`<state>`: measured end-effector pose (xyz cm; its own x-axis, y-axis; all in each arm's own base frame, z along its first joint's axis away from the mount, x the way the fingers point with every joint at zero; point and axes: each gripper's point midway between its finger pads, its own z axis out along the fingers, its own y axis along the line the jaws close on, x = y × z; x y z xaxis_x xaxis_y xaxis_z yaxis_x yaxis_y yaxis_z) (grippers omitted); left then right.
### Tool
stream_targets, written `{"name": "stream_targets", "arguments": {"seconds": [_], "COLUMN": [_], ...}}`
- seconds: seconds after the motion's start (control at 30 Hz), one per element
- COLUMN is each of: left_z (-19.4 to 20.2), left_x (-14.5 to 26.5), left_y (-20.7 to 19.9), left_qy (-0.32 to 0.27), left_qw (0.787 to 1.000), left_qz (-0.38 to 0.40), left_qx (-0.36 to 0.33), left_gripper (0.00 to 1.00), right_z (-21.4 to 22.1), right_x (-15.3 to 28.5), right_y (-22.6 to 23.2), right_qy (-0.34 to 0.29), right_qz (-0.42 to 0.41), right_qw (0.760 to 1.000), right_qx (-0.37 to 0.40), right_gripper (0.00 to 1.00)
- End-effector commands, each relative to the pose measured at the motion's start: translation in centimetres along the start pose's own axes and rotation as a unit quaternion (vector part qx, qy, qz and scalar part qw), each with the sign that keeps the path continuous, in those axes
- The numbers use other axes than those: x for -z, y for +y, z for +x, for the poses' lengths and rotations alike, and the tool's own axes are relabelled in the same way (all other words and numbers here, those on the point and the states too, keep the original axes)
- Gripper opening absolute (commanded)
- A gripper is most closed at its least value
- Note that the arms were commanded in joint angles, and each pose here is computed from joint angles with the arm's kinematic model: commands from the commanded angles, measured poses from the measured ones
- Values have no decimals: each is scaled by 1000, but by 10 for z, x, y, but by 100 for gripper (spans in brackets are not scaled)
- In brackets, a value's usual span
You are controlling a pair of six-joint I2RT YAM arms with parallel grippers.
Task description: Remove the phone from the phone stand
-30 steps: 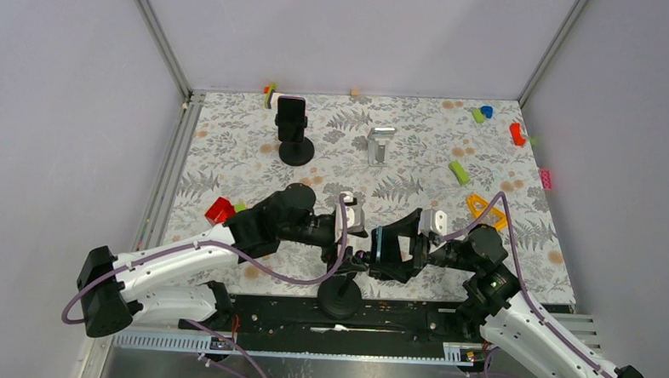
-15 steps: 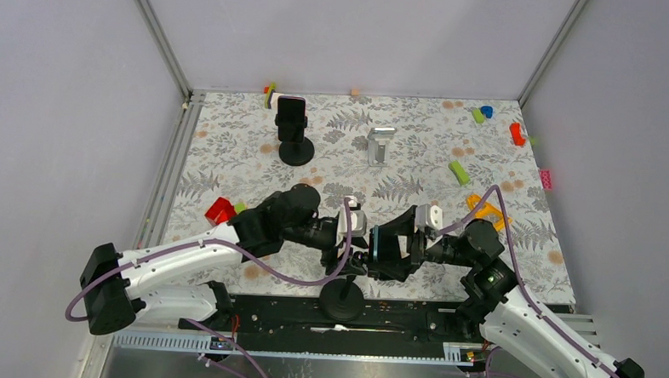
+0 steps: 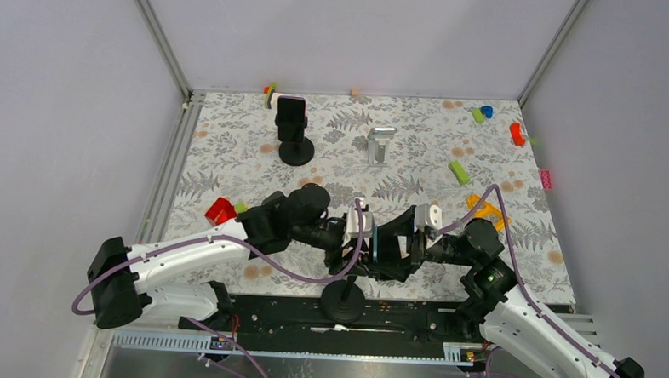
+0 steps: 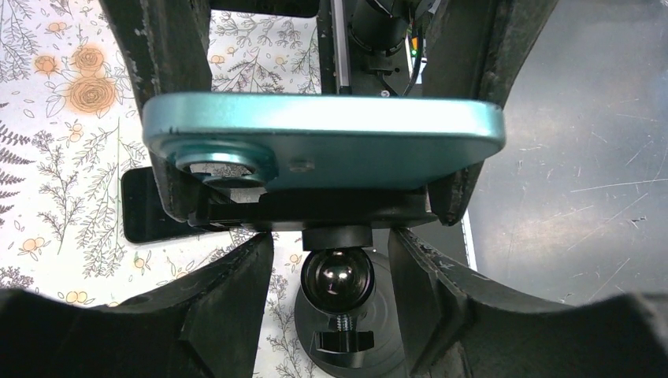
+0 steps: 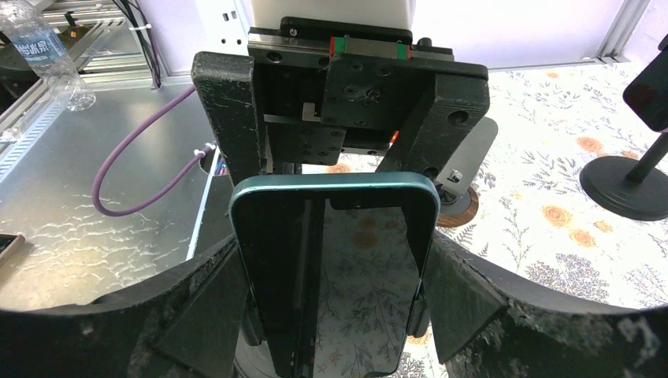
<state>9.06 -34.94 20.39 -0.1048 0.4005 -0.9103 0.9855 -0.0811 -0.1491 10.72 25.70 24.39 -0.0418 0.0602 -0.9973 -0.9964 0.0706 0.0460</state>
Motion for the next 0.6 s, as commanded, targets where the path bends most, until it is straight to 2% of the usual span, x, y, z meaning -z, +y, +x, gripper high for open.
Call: {"name": "stream_targets", "arguments": {"seconds": [0.0, 0.2, 0.33, 0.43, 0.57], "left_z": [-46, -61, -64, -66, -69], "left_x": [-1, 1, -1, -5, -8], "left_y": [3, 2, 5, 6, 8], "left_qy": [-51, -69, -81, -88, -90], "left_qw": [998, 997, 996, 995, 995], "left_qz": [-10, -15, -21, -23, -23], "left_qx": [-44, -43, -37, -28, -23], "left_gripper": [59, 61, 59, 50, 30], "right_z": [-30, -26, -23, -21, -15], "right_x": [-4, -5, -5, -4, -1], "right_y": [8, 6, 6, 6, 5], "right_qy": [-31, -26, -23, -20, -15], "right_qz": [-20, -17, -15, -12, -4], "right_qw": [999, 1000, 1000, 1000, 1000], "right_qx": [7, 4, 1, -2, -2], "right_gripper": [0, 0, 0, 0, 0]}}
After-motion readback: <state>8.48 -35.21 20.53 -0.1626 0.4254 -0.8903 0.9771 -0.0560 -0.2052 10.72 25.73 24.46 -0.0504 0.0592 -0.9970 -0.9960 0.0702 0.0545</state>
